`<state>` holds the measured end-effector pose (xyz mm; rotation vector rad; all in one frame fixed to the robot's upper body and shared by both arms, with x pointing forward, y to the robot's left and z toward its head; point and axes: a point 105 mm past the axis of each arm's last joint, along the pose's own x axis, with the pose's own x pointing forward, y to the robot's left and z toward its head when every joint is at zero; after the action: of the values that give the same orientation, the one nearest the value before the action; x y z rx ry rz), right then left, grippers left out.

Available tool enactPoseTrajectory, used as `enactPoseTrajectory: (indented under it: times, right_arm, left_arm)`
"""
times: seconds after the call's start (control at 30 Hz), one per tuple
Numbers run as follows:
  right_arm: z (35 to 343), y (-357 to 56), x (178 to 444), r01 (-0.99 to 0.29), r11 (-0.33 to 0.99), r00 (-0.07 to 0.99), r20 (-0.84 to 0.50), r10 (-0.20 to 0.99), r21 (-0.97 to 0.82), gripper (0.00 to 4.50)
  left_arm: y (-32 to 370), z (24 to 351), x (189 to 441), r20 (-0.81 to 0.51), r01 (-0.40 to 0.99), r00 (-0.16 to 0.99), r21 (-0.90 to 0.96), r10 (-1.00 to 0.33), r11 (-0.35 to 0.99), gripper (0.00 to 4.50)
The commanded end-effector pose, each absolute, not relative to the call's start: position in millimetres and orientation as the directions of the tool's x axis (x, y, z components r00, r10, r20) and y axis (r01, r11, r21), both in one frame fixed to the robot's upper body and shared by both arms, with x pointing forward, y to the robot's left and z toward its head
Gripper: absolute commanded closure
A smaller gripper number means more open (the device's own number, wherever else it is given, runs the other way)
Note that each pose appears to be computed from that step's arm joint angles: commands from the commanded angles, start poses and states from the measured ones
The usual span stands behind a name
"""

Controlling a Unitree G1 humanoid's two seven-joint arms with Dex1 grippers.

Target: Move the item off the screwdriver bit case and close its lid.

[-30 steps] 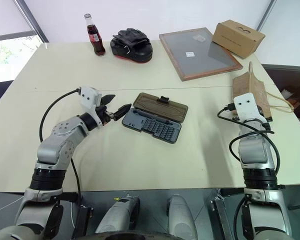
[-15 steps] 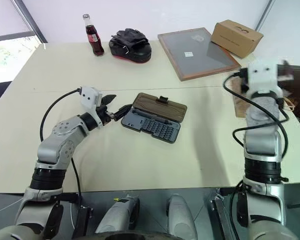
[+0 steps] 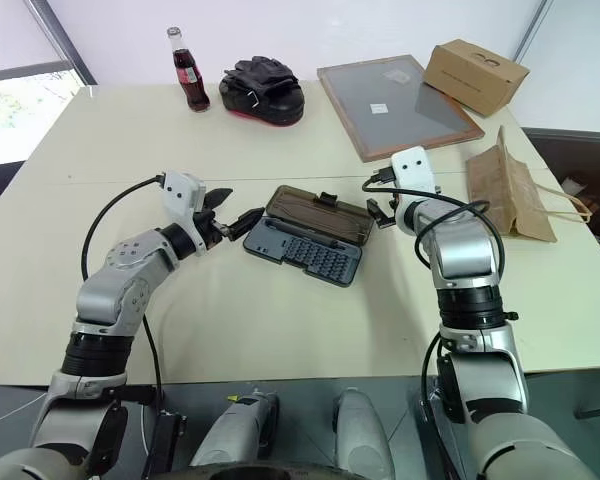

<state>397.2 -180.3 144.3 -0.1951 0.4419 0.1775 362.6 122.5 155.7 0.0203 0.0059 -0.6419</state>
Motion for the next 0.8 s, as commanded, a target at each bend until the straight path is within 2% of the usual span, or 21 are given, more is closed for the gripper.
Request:
enactPoseTrajectory:
  times: [0.03, 0.23, 0.63, 0.67, 0.7, 0.8]
  right_arm:
    - [153.9, -170.0, 397.1, -0.225, 0.967, 0.889, -0.432, 0.154, -0.119, 0.02]
    - [138.5, -157.9, 391.2, -0.232, 0.968, 0.858, -0.489, 0.158, -0.094, 0.02]
    - [127.5, -154.4, 389.6, -0.213, 0.970, 0.843, -0.524, 0.121, -0.120, 0.02]
    - [126.3, -154.0, 389.1, -0.213, 0.970, 0.841, -0.528, 0.119, -0.120, 0.55]
    - [124.8, -153.8, 389.1, -0.210, 0.970, 0.839, -0.532, 0.116, -0.120, 0.79]
    - [122.9, -153.6, 389.6, -0.207, 0.968, 0.839, -0.534, 0.101, -0.141, 2.38]
  left_arm:
    - [125.4, 170.4, 358.6, 0.040, 0.587, 0.807, 0.056, -0.589, 0.807, 0.00]
    - [126.2, 168.2, 356.1, 0.038, 0.579, 0.813, 0.054, -0.581, 0.813, 0.00]
    - [128.5, 169.0, 355.8, 0.033, 0.573, 0.817, 0.060, -0.576, 0.817, 0.00]
    - [129.0, 169.0, 355.8, 0.033, 0.572, 0.818, 0.061, -0.575, 0.818, 0.00]
    - [129.5, 169.2, 356.2, 0.032, 0.571, 0.819, 0.062, -0.573, 0.819, 0.00]
    - [130.4, 170.1, 357.1, 0.033, 0.568, 0.821, 0.065, -0.570, 0.821, 0.00]
